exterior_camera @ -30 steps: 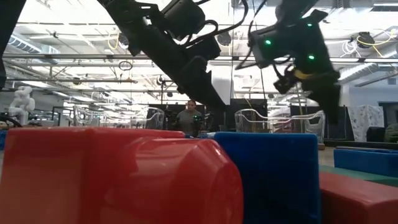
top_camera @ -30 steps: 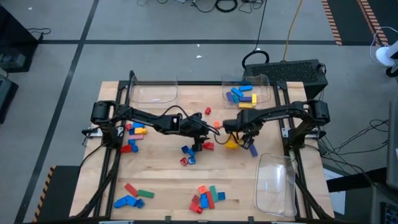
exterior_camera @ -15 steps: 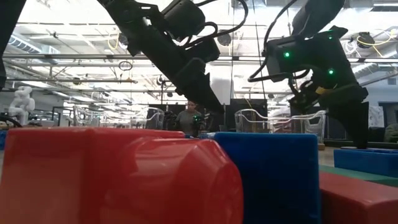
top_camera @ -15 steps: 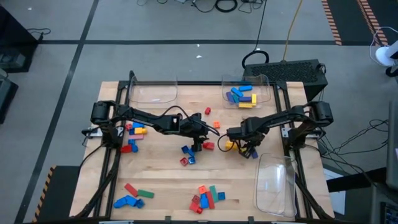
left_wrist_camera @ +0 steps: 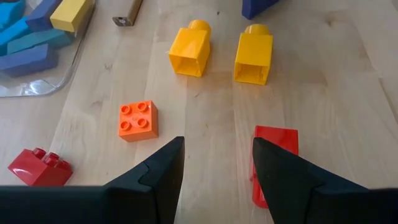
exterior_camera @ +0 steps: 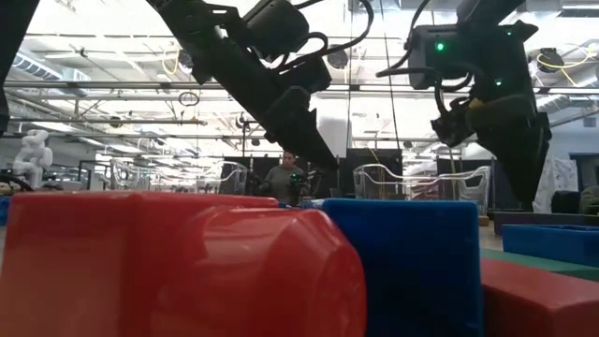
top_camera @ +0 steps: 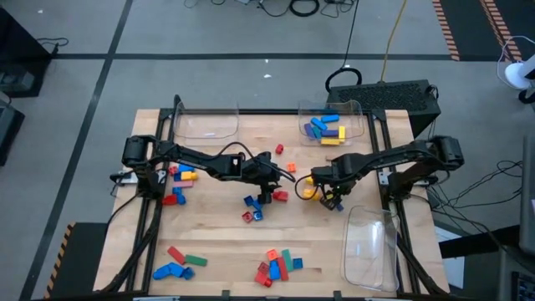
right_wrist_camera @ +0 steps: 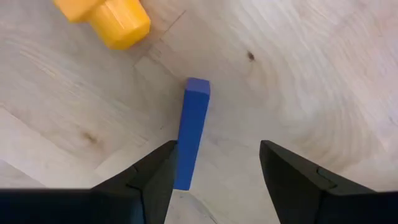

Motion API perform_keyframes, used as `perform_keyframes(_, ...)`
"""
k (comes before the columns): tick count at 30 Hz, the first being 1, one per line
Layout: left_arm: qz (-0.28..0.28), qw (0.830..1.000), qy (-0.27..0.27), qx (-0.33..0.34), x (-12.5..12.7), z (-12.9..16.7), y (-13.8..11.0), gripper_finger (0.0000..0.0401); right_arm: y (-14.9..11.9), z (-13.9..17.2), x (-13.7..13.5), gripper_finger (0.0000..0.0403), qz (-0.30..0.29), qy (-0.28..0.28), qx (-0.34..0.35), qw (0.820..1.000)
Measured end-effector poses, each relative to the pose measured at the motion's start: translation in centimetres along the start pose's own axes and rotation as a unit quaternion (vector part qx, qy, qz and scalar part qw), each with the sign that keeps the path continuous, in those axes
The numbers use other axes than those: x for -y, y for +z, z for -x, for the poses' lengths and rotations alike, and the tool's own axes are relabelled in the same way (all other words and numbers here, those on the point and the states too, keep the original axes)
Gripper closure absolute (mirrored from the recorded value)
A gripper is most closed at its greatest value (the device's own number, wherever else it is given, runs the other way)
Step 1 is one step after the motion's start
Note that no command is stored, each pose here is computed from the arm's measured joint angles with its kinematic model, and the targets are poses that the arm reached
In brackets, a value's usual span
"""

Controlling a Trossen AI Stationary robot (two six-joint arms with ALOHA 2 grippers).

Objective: Sort blocks by size
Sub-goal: Put the dark blue block into the top right transparent bin

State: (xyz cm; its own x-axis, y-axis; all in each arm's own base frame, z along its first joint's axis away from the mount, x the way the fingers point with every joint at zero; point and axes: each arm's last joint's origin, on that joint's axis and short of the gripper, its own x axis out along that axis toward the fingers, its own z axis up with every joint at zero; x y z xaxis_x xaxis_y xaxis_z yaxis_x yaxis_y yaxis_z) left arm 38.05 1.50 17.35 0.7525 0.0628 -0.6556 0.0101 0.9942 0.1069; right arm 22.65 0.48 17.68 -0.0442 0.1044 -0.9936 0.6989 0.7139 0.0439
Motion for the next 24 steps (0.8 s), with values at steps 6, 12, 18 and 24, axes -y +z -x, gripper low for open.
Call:
perform_keyframes(6, 0.001, 1.000, 0.000, -0.001, 0.0, 0.0, 0.0, 0.0209, 0.1, -0.3, -0.5, 0.0186, 0.008, 0.007, 0.003, 1.000)
perform_keyframes(12, 0.001, 1.000, 0.000, -0.003, 0.0, 0.0, -0.1, 0.0209, 0.4, -1.2, -1.0, 0.0186, 0.021, 0.001, -0.002, 1.000)
perform_keyframes(18, 0.001, 1.000, -0.001, -0.004, 0.0, 0.0, -0.1, 0.0209, 0.9, -2.1, -1.3, 0.0216, 0.033, -0.005, -0.006, 0.999)
perform_keyframes(24, 0.001, 1.000, -0.001, -0.007, 0.0, 0.0, -0.1, 0.0209, 1.6, -3.7, -1.8, 0.0283, 0.057, 0.001, -0.025, 0.998)
